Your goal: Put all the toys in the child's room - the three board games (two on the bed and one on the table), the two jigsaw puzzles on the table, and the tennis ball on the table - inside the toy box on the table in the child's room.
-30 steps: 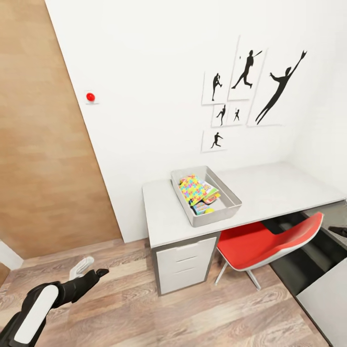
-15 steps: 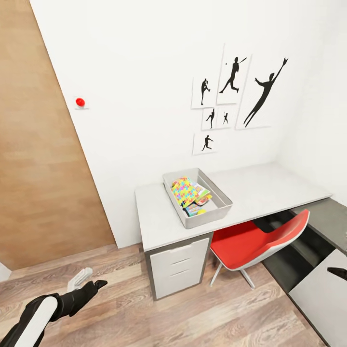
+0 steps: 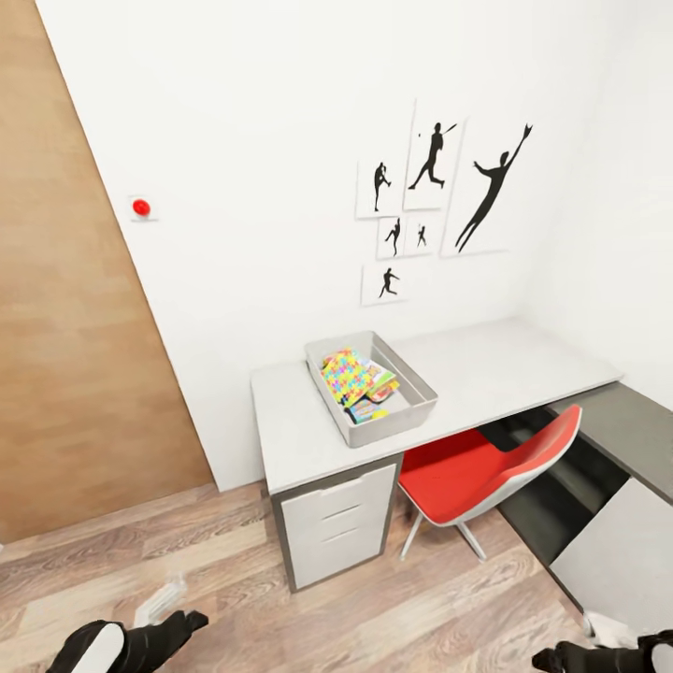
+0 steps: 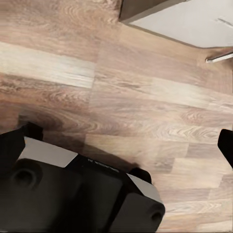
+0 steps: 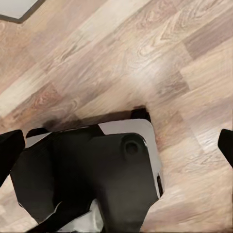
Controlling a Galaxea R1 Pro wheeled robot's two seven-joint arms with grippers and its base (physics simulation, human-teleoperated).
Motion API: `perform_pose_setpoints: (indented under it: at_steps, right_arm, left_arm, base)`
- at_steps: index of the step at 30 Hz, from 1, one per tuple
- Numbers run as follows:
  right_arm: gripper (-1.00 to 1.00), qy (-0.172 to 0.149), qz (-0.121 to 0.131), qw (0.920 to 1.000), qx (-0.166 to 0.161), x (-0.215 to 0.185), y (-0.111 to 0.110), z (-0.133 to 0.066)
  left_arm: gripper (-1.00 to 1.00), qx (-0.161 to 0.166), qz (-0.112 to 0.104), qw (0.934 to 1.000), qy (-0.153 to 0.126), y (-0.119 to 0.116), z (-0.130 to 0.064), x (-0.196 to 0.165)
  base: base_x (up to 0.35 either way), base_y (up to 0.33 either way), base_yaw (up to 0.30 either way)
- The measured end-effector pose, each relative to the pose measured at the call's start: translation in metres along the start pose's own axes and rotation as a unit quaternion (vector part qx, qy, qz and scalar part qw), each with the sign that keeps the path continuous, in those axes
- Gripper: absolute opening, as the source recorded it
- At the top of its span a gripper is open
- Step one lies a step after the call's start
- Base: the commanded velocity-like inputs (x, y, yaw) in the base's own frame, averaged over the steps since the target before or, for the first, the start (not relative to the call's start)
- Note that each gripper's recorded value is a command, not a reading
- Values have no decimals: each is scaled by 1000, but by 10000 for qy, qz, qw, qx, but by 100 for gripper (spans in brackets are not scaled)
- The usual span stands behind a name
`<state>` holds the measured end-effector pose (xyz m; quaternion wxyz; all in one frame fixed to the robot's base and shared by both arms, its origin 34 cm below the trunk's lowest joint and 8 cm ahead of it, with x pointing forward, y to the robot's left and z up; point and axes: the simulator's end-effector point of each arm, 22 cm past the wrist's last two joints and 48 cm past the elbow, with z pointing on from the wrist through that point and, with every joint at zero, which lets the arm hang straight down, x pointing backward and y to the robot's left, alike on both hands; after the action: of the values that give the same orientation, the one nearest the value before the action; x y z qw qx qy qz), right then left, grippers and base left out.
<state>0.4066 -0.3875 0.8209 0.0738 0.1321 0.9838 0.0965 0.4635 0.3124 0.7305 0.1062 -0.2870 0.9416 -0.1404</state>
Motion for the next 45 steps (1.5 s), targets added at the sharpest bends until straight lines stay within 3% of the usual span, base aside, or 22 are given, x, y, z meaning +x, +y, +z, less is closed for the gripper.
perform_pose_setpoints:
  at_steps: [2,3,4,7,10,11,14,16,23,30,33,38,45]
  right_arm:
    - [100,355,-184,9992,-89,33,24,29]
    - [100,577,-260,9979,-139,58,43,57]
    - [100,589,-291,9978,-131,59,44,58]
    - [100,1005,-386,9942,-80,97,68,99]
    - [100,1484,-694,9864,155,140,90,137]
    - [100,1478,-717,9863,169,140,90,137]
    - [100,1667,-1041,9797,406,175,107,165]
    - [100,1566,-1251,9782,544,196,120,183]
    - [100,1097,-1477,9811,594,200,135,198]
    - [100,424,-1591,9848,559,184,141,205]
    - [100,297,-1583,9854,552,181,140,206]
    - [100,382,-1554,9850,653,206,124,205]
    - [100,971,-1504,9785,1026,286,64,193]
  left_arm:
    - [100,-230,-19,9997,84,20,10,17]
    - [100,-503,-36,9986,154,44,19,36]
    - [100,-510,-49,9986,156,45,19,37]
    - [100,-929,-51,9953,254,80,31,70]
    - [100,-1318,-10,9908,294,111,38,103]
    - [100,-1316,-9,9909,285,111,38,102]
    - [100,-1659,19,9860,191,138,39,125]
    - [100,-1917,67,9814,103,160,36,141]
    - [100,-2227,152,9747,146,191,27,175]
    - [100,-2553,179,9649,584,232,6,246]
    - [100,-2649,143,9614,729,245,-3,270]
    - [100,-2773,129,9558,970,262,-18,307]
    - [100,-2812,125,9530,1119,268,-26,331]
  base:
    - [0,0,-46]
    - [0,0,-36]
    - [0,0,-29]
    - [0,0,-19]
    - [0,0,-10]
    - [0,0,-8]
    - [0,0,8]
    - [0,0,38]
    - [0,0,20]
    - [0,0,5]
    - [0,0,2]
    - [0,0,0]
    - [0,0,0]
